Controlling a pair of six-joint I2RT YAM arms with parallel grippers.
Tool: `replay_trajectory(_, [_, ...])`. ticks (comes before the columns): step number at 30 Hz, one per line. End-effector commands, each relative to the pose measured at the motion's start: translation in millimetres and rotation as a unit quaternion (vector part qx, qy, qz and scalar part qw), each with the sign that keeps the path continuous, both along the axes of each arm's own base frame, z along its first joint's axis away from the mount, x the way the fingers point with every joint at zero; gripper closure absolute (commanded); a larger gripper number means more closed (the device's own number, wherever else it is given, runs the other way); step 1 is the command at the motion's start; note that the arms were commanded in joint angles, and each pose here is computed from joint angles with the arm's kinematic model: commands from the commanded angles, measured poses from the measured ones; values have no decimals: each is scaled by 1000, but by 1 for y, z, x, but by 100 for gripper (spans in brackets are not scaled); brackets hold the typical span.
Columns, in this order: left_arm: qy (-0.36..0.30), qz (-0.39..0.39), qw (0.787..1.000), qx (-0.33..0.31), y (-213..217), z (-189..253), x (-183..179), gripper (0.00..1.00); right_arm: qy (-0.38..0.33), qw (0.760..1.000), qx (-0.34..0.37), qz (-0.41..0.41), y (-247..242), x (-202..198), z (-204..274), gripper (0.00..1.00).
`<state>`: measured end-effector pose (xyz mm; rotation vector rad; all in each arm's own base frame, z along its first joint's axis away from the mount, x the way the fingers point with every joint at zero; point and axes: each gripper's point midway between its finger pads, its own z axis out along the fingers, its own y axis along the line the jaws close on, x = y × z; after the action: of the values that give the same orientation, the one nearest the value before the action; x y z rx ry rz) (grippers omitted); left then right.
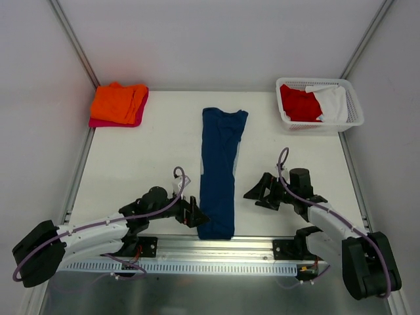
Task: Fold and stack the t-shirts
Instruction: Rotate the tshirt 90 degrees
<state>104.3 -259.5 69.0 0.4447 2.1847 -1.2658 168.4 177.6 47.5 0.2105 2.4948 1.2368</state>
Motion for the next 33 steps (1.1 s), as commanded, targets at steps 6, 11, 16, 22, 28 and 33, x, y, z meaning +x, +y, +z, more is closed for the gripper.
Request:
replay_trajectory(6, [14,19,1000,-21,14,-8,-2,1,-13,1000,16,-10,8,-17,-9,0])
replay_trajectory(11, [60,30,997,-33,17,-24,-12,1,4,1000,13,-13,21,-30,-30,0])
replay_trajectory(16, [90,27,995,-38,19,-41,-21,1,56,998,7,-16,29,-49,-63,1])
replay_trajectory(22, [134,30,989,-46,19,-49,-32,1,100,994,22,-38,38,-62,-83,0])
replay_trajectory(28, [156,28,987,-12,19,-61,-49,1,99,995,-18,-26,48,-83,-94,1])
replay_trajectory(33, [103,29,994,-14,7,-26,-40,1,90,996,-11,-23,50,-88,-87,3])
